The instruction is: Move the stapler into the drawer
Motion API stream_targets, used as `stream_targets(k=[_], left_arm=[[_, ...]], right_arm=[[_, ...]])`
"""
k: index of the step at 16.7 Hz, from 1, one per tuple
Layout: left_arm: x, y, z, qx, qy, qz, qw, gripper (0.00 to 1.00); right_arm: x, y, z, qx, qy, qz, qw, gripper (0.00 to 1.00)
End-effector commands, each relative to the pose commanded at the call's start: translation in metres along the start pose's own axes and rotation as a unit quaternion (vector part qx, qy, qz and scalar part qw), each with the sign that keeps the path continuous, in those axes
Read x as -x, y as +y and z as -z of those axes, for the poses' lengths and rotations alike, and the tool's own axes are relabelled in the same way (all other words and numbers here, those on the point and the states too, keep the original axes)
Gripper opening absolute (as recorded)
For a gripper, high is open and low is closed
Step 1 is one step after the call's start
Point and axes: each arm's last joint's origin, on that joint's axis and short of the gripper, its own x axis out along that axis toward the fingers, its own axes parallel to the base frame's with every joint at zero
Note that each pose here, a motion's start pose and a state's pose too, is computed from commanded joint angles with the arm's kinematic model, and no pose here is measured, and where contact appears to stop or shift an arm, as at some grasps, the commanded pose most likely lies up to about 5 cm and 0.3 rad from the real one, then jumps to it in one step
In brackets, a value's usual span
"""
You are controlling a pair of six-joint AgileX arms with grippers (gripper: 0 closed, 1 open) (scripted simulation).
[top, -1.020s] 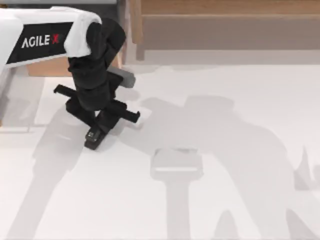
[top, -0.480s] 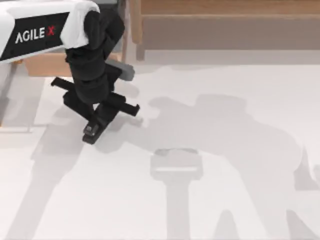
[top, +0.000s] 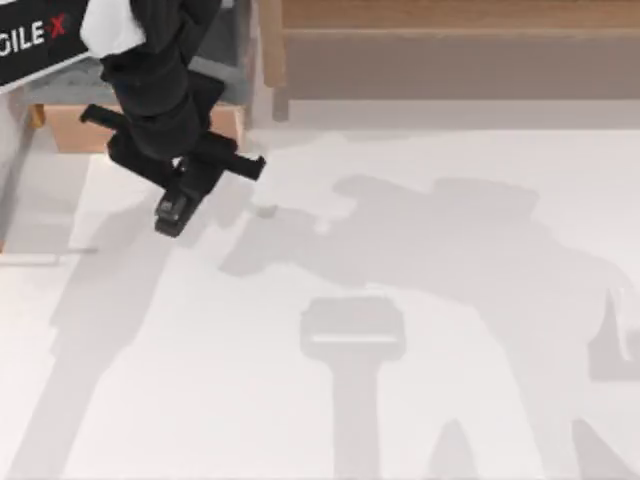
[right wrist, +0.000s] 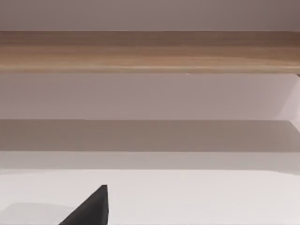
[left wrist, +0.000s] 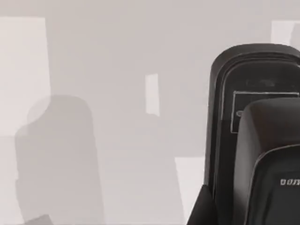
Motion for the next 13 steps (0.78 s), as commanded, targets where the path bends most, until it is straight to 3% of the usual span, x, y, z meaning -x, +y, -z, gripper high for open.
stream_targets(k=[4,7,10,13], left_arm=[[0.081,0.047,-0.004,0.026,-0.116,-0.048,0.992,0.00],[0.122,0.095,0.005,0.055,-0.161,-0.100,0.980,0.00],[0.126,0.156,0.019,0.096,-0.145,-0.142,0.974,0.00],[0.096,0.221,0.036,0.138,-0.089,-0.153,0.974,0.00]], right_arm=[[0.000,0.000,0.000,0.000,0.000,0.000,1.000,1.00],[0.000,0.000,0.000,0.000,0.000,0.000,1.000,1.00],[0.000,0.000,0.000,0.000,0.000,0.000,1.000,1.00],[0.000,0.000,0.000,0.000,0.000,0.000,1.000,1.00]])
